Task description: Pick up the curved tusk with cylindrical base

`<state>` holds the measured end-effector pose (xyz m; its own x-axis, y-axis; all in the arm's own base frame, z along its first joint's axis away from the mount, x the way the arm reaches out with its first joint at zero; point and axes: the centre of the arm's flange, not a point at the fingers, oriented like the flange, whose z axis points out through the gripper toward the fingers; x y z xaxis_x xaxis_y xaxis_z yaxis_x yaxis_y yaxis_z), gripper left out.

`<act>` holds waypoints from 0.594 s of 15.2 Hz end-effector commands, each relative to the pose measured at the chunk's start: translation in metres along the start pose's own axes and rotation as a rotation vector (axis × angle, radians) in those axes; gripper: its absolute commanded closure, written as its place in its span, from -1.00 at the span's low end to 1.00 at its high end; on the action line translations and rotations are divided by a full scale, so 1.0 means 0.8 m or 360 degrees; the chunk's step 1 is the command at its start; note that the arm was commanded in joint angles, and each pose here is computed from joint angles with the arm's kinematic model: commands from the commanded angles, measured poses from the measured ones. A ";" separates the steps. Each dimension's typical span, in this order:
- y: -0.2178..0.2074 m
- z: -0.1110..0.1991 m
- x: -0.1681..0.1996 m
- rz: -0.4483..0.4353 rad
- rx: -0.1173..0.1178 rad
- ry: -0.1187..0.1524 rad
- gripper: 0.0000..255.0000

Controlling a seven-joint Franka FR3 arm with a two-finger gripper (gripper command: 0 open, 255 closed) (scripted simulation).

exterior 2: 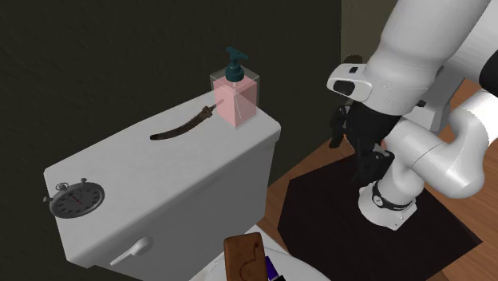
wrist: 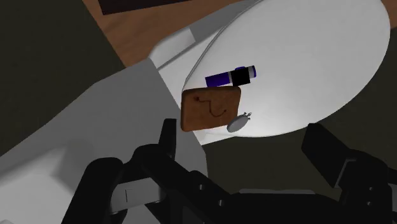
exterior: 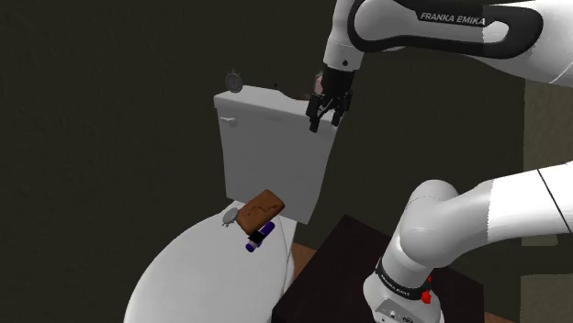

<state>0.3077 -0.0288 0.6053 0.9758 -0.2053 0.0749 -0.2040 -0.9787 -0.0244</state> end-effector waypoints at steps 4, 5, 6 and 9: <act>0.037 -0.002 0.034 -0.0103 -0.0003 -0.0013 -1.00; 0.049 -0.002 0.045 -0.0138 -0.0004 -0.0018 -1.00; 0.061 -0.003 0.057 -0.0172 -0.0005 -0.0022 -1.00; 0.094 -0.004 0.095 -0.0275 -0.0008 -0.0036 -1.00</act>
<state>0.3594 -0.1068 0.6108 0.9966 -0.0587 0.0581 -0.0581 -0.9982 -0.0117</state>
